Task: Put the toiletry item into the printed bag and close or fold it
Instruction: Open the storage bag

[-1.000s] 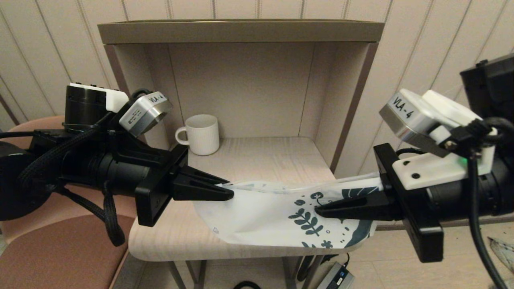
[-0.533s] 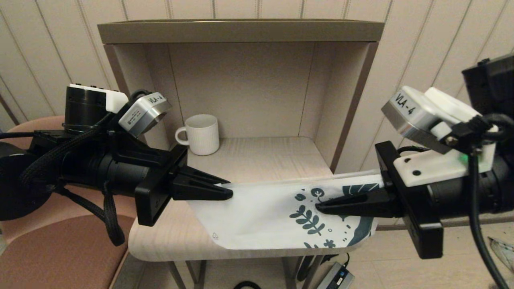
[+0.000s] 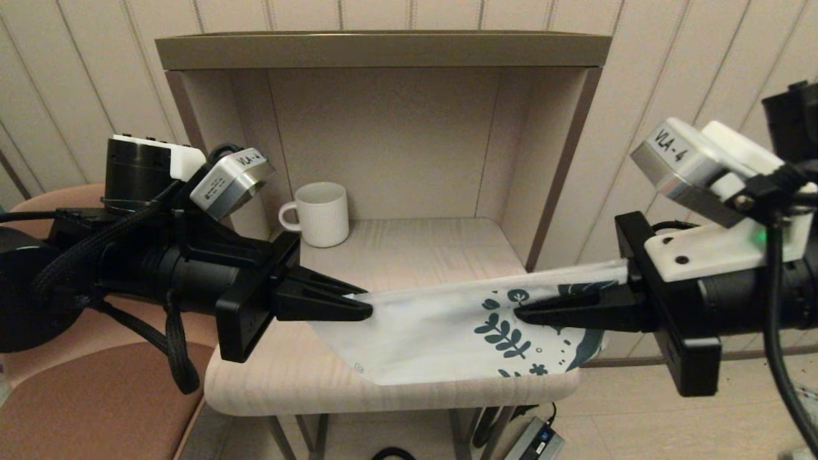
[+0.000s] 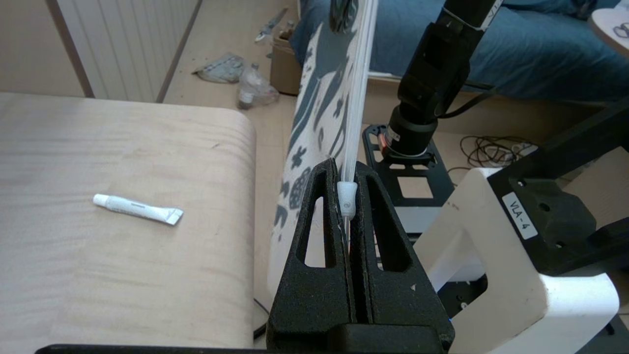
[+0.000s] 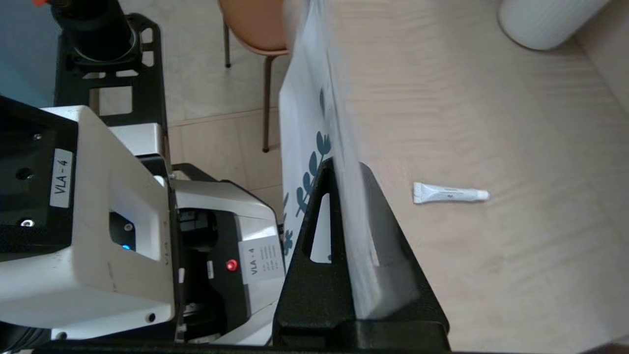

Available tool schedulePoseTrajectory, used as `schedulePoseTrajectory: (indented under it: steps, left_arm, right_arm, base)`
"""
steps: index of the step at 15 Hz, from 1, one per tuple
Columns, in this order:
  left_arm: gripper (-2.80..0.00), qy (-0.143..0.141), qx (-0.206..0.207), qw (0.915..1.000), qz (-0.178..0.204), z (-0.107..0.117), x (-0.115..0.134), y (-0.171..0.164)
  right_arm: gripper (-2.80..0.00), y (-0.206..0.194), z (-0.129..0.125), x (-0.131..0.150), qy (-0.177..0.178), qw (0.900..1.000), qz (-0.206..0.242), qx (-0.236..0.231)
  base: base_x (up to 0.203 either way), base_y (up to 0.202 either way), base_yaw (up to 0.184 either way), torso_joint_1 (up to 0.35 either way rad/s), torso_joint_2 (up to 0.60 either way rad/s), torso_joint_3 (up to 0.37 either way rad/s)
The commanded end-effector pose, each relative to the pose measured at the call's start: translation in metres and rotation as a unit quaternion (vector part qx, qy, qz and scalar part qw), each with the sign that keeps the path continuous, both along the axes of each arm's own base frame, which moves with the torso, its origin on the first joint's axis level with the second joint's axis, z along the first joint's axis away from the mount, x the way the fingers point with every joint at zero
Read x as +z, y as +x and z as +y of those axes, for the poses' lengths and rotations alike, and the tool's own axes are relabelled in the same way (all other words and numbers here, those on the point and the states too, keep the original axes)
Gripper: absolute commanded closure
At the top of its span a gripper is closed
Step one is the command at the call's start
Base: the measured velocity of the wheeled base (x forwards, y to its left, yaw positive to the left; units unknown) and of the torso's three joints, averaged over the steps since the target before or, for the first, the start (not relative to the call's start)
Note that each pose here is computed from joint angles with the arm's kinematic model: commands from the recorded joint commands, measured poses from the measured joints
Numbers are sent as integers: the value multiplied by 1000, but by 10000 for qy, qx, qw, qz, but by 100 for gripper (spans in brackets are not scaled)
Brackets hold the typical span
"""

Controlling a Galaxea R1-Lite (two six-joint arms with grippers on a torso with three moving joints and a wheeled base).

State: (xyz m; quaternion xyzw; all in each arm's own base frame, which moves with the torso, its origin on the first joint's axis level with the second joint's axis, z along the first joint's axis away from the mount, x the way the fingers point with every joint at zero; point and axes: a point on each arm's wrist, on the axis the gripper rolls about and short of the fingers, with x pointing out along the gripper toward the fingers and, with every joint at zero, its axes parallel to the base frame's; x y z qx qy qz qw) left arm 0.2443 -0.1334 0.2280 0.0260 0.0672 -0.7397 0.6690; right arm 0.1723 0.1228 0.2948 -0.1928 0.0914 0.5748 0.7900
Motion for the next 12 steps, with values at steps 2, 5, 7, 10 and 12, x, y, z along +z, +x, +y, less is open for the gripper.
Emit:
schedulePoseTrajectory:
  steps: [2, 5, 7, 10, 12]
  left_arm:
    - [0, -8, -26, 10000, 4, 0, -1, 1]
    - [0, -5, -26, 10000, 11, 0, -1, 1]
    - [0, -5, -19, 10000, 11, 0, -1, 1]
    - [0, 0, 14, 10000, -11, 2, -3, 2]
    - [0, -5, 54, 10000, -51, 5, -3, 3]
  right_arm:
    - [0, -3, -4, 1, 20, 10000, -42, -19]
    - [0, -3, -4, 1, 16, 10000, -36, -19]
    - [0, -3, -4, 1, 16, 10000, -36, -31]
    - [0, -2, -9, 2, 33, 9999, -76, -139]
    - [0, -4, -11, 6, 68, 9998, -136, -162]
  base:
    - [0, 0, 0, 0, 0, 0]
    - [0, 0, 0, 0, 0, 0]
    - [0, 0, 0, 0, 0, 0]
    - [0, 0, 0, 0, 0, 0]
    - [0, 0, 0, 0, 0, 0]
